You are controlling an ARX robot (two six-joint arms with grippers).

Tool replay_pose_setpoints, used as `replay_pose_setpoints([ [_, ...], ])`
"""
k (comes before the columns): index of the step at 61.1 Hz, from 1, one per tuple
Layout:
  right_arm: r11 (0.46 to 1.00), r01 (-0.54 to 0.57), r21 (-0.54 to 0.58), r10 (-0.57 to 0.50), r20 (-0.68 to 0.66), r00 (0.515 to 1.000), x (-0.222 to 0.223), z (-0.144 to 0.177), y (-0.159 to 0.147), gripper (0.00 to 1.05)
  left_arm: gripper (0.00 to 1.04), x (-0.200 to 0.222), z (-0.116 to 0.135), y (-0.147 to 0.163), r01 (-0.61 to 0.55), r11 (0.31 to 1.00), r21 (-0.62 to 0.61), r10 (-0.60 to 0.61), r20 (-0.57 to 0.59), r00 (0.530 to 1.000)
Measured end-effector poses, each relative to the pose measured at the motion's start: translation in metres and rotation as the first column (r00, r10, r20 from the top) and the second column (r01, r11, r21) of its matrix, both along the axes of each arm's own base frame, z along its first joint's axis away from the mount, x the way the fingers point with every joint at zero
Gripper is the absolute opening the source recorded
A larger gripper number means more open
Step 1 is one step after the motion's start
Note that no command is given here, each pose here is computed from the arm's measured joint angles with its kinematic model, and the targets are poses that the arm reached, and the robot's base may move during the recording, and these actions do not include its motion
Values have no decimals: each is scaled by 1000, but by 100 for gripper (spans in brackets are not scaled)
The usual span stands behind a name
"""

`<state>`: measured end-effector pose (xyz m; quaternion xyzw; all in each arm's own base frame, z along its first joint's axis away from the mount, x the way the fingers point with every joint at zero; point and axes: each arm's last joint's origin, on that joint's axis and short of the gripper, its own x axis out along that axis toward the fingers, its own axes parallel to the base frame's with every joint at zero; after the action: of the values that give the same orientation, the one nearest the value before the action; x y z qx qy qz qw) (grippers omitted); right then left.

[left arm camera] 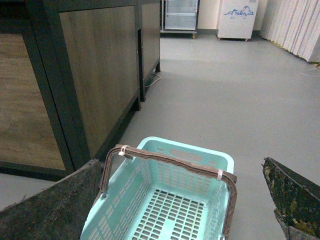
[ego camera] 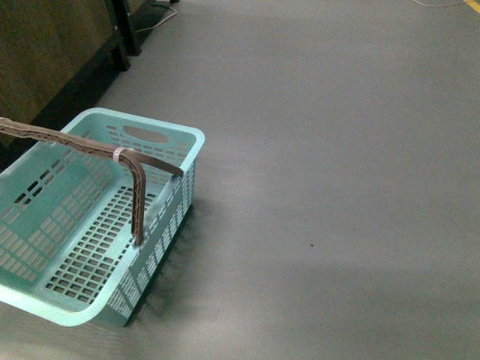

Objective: Pick lemon and mango into basket

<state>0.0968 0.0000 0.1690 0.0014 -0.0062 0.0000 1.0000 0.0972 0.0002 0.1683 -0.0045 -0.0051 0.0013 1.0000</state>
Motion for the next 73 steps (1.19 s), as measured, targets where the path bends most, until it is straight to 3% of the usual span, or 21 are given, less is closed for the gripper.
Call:
replay_pose_setpoints([
  [27, 1000, 0, 0, 0, 0, 1000, 0, 0, 0, 96, 98, 0, 0, 0, -7, 1000, -5, 7, -7, 1000],
  [34, 1000, 0, 0, 0, 0, 1000, 0, 0, 0, 96, 98, 3, -3, -1, -170, 966, -193, 102, -319, 942],
  [40, 1000, 0, 0, 0, 0, 1000, 0, 0, 0, 96, 98, 17, -4, 3, -254, 852, -458, 61, -396, 916],
  [51, 1000, 0, 0, 0, 0, 1000, 0, 0, 0, 96, 98, 55, 3, 28, -357, 652, -669, 82, -406, 910],
  [53, 1000, 0, 0, 0, 0, 1000, 0, 0, 0, 96, 98, 74, -1, 39, -402, 572, -715, 99, -426, 899],
  [62, 1000, 0, 0, 0, 0, 1000, 0, 0, 0, 96, 98, 122, -27, 54, -495, 426, -758, 102, -503, 858],
  [73, 1000, 0, 0, 0, 0, 1000, 0, 0, 0, 96, 98, 176, -66, 61, -592, 349, -726, 84, -605, 792],
])
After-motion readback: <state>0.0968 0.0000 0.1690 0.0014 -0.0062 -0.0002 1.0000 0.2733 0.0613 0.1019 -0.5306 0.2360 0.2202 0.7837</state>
